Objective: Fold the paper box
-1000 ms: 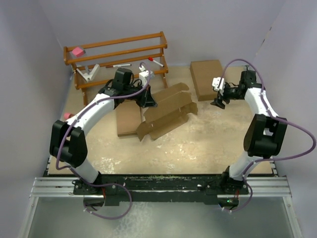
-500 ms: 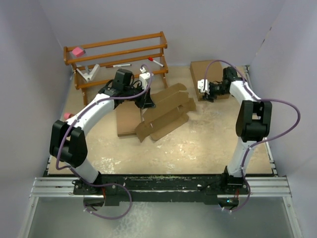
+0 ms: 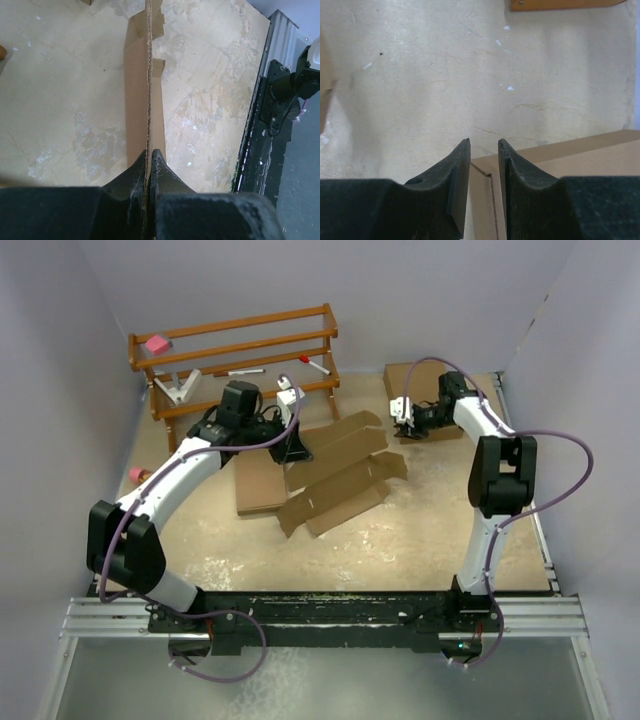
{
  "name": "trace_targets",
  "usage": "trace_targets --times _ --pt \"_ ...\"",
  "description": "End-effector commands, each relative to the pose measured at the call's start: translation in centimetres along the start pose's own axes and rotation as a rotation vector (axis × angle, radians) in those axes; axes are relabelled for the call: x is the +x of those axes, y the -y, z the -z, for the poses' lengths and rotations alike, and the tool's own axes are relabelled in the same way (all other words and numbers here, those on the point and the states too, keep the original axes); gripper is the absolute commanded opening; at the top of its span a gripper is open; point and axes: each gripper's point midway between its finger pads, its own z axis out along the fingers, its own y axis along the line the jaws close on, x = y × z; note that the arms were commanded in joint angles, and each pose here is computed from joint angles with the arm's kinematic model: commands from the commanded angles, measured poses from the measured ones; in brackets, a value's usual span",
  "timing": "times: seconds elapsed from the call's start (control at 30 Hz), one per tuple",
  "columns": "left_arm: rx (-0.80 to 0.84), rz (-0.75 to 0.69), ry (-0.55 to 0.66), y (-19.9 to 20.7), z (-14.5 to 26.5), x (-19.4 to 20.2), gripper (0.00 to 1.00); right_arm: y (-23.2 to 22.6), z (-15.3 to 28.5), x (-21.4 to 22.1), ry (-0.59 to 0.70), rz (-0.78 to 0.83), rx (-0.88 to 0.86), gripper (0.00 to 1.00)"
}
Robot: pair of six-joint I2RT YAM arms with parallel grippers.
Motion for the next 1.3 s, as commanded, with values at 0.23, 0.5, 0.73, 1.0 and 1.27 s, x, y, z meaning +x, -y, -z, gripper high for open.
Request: trace_targets --times 0.23,0.5,0.73,1.0,1.27 --pt "0.030 -0.095 0.048 1.6 0.7 -1.1 0.04 -5.6 -0.3 -4.1 0.091 -0.011 -0.177 0.37" --pt "0.005 -0.100 0.046 1.4 0.7 -0.5 0.04 -9.3 0.4 -5.4 0.125 -0.001 -0.210 0.38" --pt "-0.018 -0.113 0.034 1.6 0.7 0.1 0.04 -11.2 1.2 -6.2 0.119 -0.008 -0.207 0.39" --pt "-0.028 -0.135 0.053 2.4 0.9 -0.5 0.04 -13.2 0.8 -6.7 0.115 -0.056 -0.230 0.41" --pt "-0.019 -0.240 0.109 4.6 1.7 -1.3 0.04 -12.9 0.5 -7.6 0.124 -0.136 -0.194 0.41"
